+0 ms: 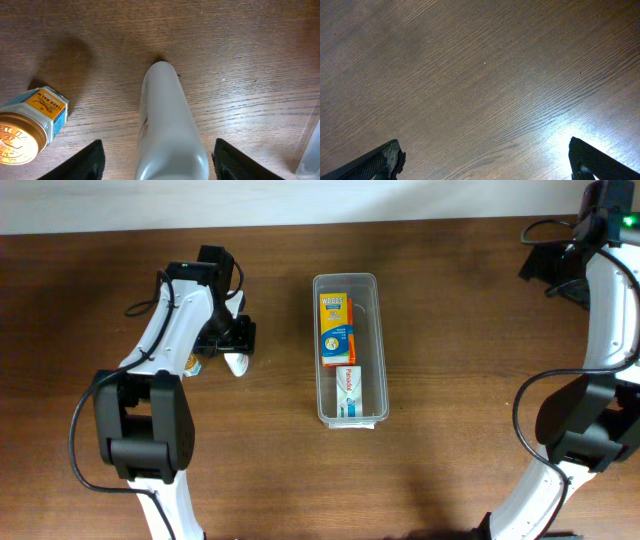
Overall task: Pack container
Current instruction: 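Lower the left gripper around the spray bottle and close on it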
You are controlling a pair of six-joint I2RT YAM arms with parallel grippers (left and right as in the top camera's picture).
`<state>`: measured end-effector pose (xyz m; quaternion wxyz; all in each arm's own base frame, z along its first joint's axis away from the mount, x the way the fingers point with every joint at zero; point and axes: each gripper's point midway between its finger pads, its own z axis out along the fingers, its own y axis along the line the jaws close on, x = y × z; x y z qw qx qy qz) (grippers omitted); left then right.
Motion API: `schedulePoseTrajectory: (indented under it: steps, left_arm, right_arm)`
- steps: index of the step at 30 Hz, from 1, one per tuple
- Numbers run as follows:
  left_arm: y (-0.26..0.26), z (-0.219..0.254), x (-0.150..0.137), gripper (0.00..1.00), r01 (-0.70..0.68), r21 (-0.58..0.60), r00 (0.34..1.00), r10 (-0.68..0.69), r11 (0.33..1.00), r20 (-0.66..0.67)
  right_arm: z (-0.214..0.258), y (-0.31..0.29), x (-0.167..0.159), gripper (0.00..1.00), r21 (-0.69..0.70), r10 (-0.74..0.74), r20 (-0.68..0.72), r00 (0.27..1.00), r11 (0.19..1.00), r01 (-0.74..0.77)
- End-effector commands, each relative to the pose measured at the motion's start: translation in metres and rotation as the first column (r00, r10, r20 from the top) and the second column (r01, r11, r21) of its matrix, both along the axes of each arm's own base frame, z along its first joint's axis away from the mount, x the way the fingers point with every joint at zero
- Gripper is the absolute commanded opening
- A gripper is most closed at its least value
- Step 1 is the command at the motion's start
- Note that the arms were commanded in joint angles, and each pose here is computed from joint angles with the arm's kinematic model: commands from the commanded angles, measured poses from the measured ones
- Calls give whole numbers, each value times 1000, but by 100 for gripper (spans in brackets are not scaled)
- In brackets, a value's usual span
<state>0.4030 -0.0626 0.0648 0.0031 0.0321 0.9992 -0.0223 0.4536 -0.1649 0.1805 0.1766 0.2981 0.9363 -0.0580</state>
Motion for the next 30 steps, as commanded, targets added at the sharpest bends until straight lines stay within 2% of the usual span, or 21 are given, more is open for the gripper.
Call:
schedulePoseTrajectory:
  steps: [1, 13, 15, 20, 30]
  left_arm:
    - [1, -3, 4, 69, 5, 7, 1000, -5, 1000, -2]
    - [0, 3, 10, 61, 12, 5, 1000, -12, 1000, 20]
    - [0, 4, 11, 54, 12, 4, 1000, -12, 1000, 23]
    - [0, 5, 10, 51, 13, 4, 1000, -13, 1000, 18]
    - [1, 7, 5, 25, 13, 7, 1000, -13, 1000, -5]
  right_arm:
    - [1, -1, 0, 98, -6, -3, 2, 1000, 1000, 3]
    - [1, -1, 0, 98, -6, -3, 2, 1000, 1000, 3]
    - [1, -1, 0, 98, -6, -3, 3, 1000, 1000, 3]
    - [1, -1, 0, 98, -6, -3, 2, 1000, 1000, 3]
    - [1, -1, 0, 98, -6, -3, 2, 1000, 1000, 3]
